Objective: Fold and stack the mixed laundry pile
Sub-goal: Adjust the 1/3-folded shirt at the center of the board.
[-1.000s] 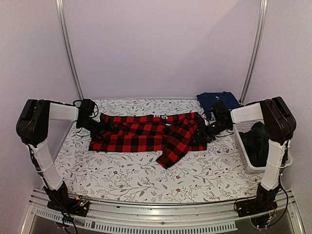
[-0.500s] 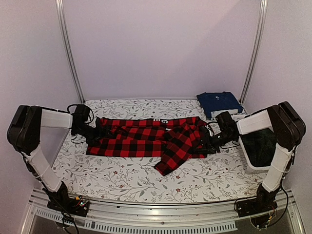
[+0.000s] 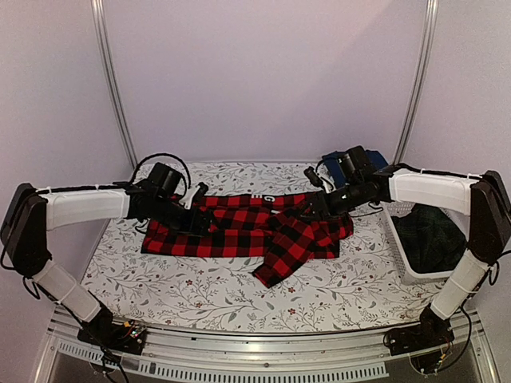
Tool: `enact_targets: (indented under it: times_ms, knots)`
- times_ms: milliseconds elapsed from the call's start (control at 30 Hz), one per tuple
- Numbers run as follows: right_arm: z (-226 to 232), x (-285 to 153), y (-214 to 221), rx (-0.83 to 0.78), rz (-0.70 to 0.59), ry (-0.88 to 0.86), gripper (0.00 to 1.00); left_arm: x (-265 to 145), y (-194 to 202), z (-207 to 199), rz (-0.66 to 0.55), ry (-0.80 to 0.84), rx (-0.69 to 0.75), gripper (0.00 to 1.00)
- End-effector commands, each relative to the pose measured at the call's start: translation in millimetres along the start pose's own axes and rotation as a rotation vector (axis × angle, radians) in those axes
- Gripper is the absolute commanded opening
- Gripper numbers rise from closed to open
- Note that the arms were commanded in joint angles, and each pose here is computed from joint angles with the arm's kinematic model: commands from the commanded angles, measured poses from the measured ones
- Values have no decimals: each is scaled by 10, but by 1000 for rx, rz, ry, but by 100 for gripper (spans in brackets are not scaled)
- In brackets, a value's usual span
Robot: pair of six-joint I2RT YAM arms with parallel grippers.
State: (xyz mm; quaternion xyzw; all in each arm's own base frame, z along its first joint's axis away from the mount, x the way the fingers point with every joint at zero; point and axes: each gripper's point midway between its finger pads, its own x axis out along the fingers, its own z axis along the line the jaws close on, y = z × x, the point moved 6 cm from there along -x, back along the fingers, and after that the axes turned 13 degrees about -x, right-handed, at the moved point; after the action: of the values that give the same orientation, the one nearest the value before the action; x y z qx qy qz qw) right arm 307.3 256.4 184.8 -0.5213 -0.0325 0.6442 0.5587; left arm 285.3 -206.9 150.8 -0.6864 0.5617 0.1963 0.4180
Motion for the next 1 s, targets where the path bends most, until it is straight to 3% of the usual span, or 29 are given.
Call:
enact_targets:
  times_ms: [0,100,167,367,500,600,667,833,900,967]
  knots:
    - [236,191,331,-65,145,10,47,338,497,-420,149,75,122,98]
    - [253,185,431,-24,141,5,47,574,842,-726,214,57,265,95]
    - [288,105,428,-6,107,4,48,729,970,-776,244,19,286,93]
    - [293,-120,417,-1,48,68,49,1099,1053,-679,240,-79,97,81]
    - [263,-290,429,23,6,92,50,1232,1089,-715,229,-25,-23,78]
    - [220,-396,439,40,-23,127,51,1310,1117,-769,237,0,-34,75]
    - [231,-451,418,27,-41,139,51,1363,1153,-764,253,-1,-46,64]
    - [278,-532,329,-63,-92,146,52,1372,1180,-764,242,-23,-34,13]
    - [310,-575,293,-105,-124,144,53,1245,1082,-849,193,-25,7,0]
    - [369,-619,249,-166,-160,124,54,1100,947,-949,148,-51,83,0]
